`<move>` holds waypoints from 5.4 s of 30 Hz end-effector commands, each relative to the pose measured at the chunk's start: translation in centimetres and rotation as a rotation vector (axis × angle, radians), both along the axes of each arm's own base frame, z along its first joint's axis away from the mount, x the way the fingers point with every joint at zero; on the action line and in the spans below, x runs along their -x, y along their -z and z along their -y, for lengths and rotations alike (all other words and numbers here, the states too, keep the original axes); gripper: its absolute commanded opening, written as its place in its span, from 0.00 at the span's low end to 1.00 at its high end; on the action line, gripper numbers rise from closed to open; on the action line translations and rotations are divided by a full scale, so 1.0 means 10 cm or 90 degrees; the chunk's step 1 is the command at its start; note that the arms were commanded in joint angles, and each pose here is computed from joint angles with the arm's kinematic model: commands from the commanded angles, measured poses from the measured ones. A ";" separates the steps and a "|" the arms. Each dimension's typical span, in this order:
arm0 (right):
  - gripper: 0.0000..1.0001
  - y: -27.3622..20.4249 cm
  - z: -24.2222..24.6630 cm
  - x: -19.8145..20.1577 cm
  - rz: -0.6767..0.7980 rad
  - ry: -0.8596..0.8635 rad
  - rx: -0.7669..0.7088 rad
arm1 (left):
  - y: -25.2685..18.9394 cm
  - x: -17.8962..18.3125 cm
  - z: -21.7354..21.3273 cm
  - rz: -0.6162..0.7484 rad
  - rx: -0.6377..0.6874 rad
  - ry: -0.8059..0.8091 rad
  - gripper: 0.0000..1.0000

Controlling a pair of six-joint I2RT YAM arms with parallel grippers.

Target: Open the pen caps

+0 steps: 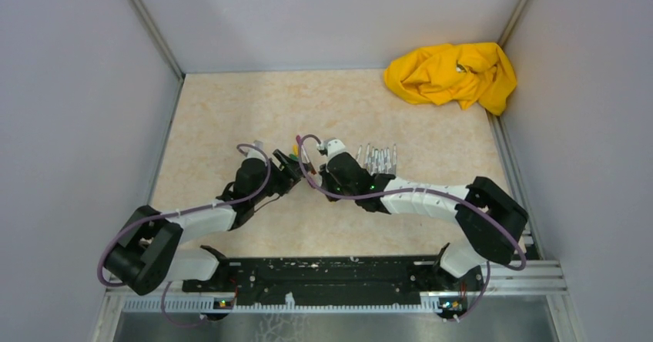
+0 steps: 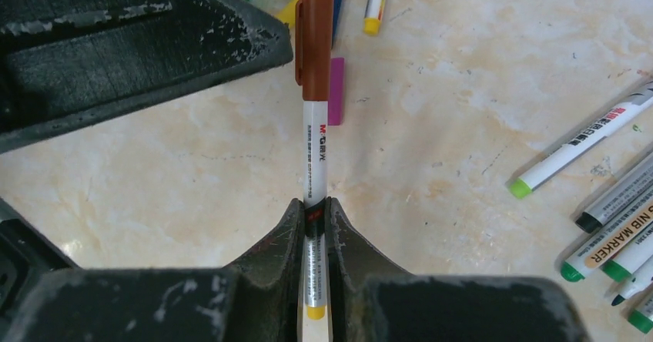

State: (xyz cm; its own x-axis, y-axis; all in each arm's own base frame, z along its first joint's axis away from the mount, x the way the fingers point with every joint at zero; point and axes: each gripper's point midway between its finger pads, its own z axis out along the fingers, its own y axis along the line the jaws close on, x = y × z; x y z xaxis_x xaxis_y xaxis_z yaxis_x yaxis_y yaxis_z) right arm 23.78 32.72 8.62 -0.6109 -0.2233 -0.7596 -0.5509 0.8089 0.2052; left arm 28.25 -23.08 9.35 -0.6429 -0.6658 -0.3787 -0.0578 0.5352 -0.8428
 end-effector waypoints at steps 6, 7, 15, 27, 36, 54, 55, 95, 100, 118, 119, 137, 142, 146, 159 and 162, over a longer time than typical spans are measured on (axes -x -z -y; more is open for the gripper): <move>0.00 -0.40 -0.25 0.14 -0.007 -0.033 -0.145 | -0.23 -0.01 0.13 0.038 0.072 0.018 0.78; 0.00 -0.40 -0.26 0.15 -0.010 -0.037 -0.150 | -0.23 -0.01 0.14 0.037 0.075 0.019 0.78; 0.00 -0.42 -0.29 0.22 -0.024 -0.049 -0.175 | -0.23 0.02 0.15 0.045 0.090 0.026 0.63; 0.00 -0.40 -0.33 0.33 -0.051 -0.075 -0.191 | -0.21 0.08 0.14 0.053 0.092 0.036 0.38; 0.00 -0.36 -0.29 0.34 -0.053 -0.070 -0.186 | -0.21 0.11 0.10 0.058 0.086 0.032 0.33; 0.00 -0.37 -0.34 0.35 -0.053 -0.087 -0.186 | -0.30 0.17 0.17 0.086 0.094 0.073 0.00; 0.00 -0.37 -0.36 0.35 -0.054 -0.090 -0.186 | -0.31 0.17 0.17 0.086 0.095 0.075 0.00; 0.00 -0.26 -0.27 0.21 -0.029 -0.074 -0.121 | -0.36 0.17 0.26 0.064 0.125 0.092 0.00; 0.00 -0.19 -0.03 0.05 0.012 -0.021 -0.018 | -0.24 0.08 0.27 0.031 0.092 0.076 0.00; 0.00 0.23 0.28 0.01 0.092 0.077 0.247 | -0.11 -0.34 -0.13 -0.025 -0.033 -0.120 0.00; 0.00 0.23 0.29 0.01 0.093 0.079 0.250 | -0.12 -0.35 -0.16 -0.023 -0.037 -0.128 0.00; 0.00 0.28 0.60 0.17 0.090 0.110 0.260 | -0.30 -0.52 -0.39 -0.005 -0.043 -0.194 0.00; 0.00 0.35 0.66 0.19 0.088 0.119 0.267 | -0.36 -0.54 -0.36 -0.014 0.004 -0.194 0.00; 0.00 0.37 0.70 0.22 0.082 0.125 0.258 | -0.43 -0.58 -0.34 -0.022 0.082 -0.198 0.00; 0.00 -0.07 0.58 0.37 0.073 0.102 0.101 | -0.74 -0.56 -0.13 0.058 0.159 -0.069 0.00; 0.00 -0.24 0.60 0.31 0.090 0.117 0.090 | -0.62 -0.56 -0.25 0.043 0.055 -0.083 0.00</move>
